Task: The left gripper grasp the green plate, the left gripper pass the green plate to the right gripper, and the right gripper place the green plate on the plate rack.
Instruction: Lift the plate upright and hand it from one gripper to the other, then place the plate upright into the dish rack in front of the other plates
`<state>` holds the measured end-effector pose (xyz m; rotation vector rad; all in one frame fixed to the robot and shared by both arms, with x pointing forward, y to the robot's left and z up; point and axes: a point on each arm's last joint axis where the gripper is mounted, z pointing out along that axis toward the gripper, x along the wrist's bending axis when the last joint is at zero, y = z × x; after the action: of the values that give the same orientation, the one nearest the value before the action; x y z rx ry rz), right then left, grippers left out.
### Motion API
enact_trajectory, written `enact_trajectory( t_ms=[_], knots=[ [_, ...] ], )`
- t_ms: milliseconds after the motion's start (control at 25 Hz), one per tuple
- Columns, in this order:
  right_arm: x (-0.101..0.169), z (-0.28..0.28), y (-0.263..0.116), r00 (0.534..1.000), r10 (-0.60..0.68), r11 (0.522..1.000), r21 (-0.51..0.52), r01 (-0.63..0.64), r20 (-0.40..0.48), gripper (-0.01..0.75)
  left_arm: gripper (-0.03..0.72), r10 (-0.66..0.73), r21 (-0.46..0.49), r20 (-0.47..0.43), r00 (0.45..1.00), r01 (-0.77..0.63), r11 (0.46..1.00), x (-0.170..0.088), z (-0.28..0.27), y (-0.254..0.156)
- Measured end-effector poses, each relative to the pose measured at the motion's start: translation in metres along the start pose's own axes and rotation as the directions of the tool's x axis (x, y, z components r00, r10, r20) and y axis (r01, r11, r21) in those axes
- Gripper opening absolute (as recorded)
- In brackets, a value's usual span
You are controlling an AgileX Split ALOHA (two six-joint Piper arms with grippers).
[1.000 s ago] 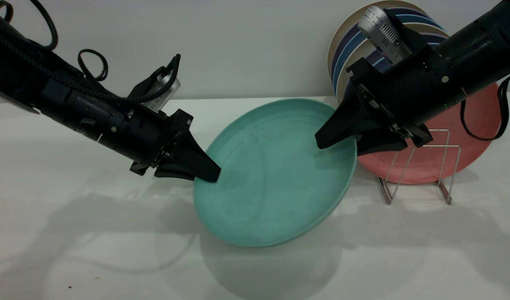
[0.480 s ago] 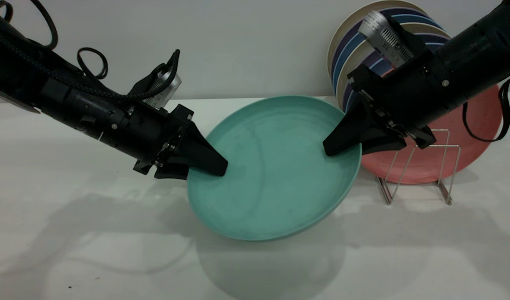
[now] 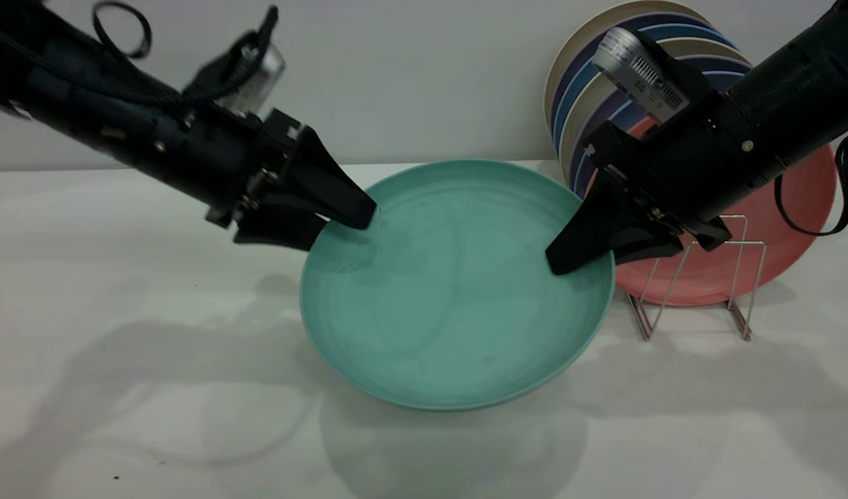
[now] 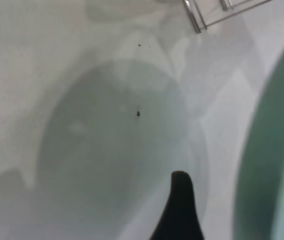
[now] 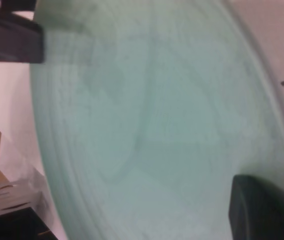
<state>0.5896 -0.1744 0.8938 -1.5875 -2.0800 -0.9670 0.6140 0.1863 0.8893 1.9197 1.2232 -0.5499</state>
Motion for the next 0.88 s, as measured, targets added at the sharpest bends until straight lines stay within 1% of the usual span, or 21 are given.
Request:
enact_trajectory(
  t_ms=[80,160,240,320,360,440,480,560,640,680,800,880],
  knots=[
    [-0.001,0.000,-0.001,1.000,-0.021,1.000,0.011,0.021,0.008,0.051,0.644,0.004,0.000,0.000,1.000,-0.004,1.000,-0.003,-0.009,0.001],
    [0.000,-0.002,-0.001,0.996,-0.084,0.996,0.018,0.084,0.017,0.051,0.619,0.015,-0.012,0.002,1.000,-0.015,1.000,-0.005,-0.023,0.003],
    [0.003,-0.007,0.001,0.976,-0.213,0.977,0.013,0.213,0.033,0.051,0.600,0.027,-0.033,-0.004,1.000,-0.027,0.999,-0.007,-0.037,0.006],
    [0.011,-0.018,0.006,0.933,-0.353,0.935,-0.017,0.355,0.070,0.050,0.587,0.029,-0.064,-0.015,0.999,-0.030,0.997,-0.007,-0.053,0.008],
    [0.016,-0.026,0.010,0.897,-0.429,0.900,-0.038,0.434,0.105,0.050,0.585,0.026,-0.077,-0.018,0.999,-0.027,0.997,-0.007,-0.059,0.008],
    [0.027,-0.044,0.017,0.803,-0.566,0.810,-0.057,0.584,0.188,0.050,0.584,0.024,-0.099,-0.030,0.999,-0.027,0.995,-0.006,-0.070,0.009],
    [0.030,-0.051,0.020,0.738,-0.632,0.752,-0.044,0.658,0.236,0.050,0.583,0.019,-0.107,-0.031,0.999,-0.022,0.994,-0.005,-0.074,0.009],
    [0.037,-0.067,0.024,0.593,-0.739,0.627,0.003,0.779,0.320,0.050,0.583,0.014,-0.114,-0.030,0.999,-0.017,0.993,-0.004,-0.078,0.009],
    [0.042,-0.080,0.027,0.463,-0.795,0.525,0.062,0.849,0.392,0.050,0.583,0.010,-0.115,-0.030,1.000,-0.014,0.993,-0.004,-0.080,0.009],
    [0.044,-0.087,0.029,0.405,-0.811,0.482,0.089,0.872,0.421,0.050,0.583,0.010,-0.115,-0.029,1.000,-0.014,0.993,-0.004,-0.080,0.009],
    [0.051,-0.103,0.033,0.284,-0.819,0.404,0.150,0.902,0.499,0.050,0.583,0.010,-0.115,-0.029,1.000,-0.014,0.993,-0.004,-0.080,0.009],
    [0.055,-0.113,0.035,0.227,-0.806,0.374,0.173,0.911,0.547,0.050,0.583,0.010,-0.115,-0.029,1.000,-0.013,0.993,-0.004,-0.080,0.009]
  ],
)
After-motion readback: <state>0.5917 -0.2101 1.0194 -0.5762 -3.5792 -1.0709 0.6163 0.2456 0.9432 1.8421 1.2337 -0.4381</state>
